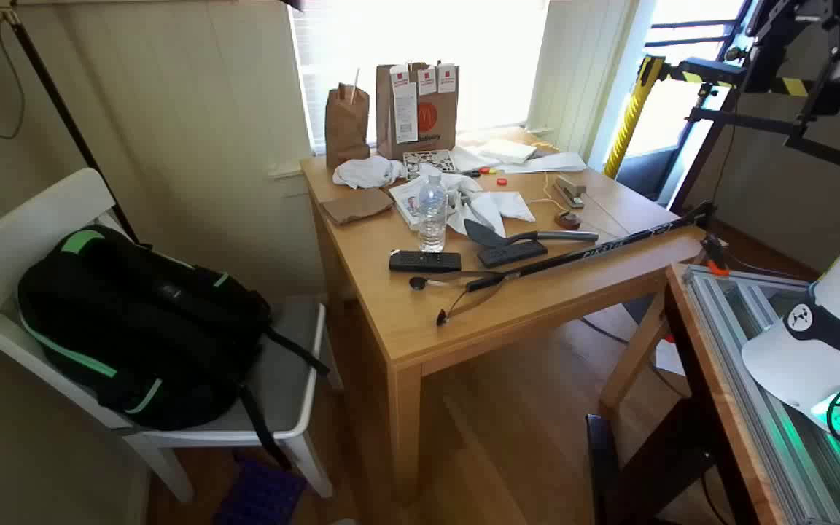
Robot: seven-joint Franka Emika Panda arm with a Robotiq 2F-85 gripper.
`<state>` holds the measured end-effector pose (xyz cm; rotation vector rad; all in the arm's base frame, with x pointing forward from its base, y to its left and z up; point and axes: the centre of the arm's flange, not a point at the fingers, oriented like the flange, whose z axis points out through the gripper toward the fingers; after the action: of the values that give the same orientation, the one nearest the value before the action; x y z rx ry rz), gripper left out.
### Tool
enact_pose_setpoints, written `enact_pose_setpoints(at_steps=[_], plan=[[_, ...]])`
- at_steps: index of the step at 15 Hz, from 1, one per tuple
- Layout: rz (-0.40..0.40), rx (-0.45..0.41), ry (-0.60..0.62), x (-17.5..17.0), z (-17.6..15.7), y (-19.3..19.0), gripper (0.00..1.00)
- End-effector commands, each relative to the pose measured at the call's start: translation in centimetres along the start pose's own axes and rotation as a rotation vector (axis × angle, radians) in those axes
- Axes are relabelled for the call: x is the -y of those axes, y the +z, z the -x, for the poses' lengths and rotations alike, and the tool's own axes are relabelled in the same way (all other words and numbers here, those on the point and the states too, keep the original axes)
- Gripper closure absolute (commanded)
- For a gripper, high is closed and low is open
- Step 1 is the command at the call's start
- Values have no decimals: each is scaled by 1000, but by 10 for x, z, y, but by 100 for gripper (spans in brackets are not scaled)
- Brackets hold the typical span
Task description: Move the bottle to the right
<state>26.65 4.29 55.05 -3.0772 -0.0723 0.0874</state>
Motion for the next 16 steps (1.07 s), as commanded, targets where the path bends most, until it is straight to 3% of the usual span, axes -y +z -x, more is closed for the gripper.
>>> enact_pose_setpoints(at_steps=[1, 16], plan=[[0, 0, 0, 0, 0, 0, 0], [-3, -7, 15, -4, -4, 1, 0]])
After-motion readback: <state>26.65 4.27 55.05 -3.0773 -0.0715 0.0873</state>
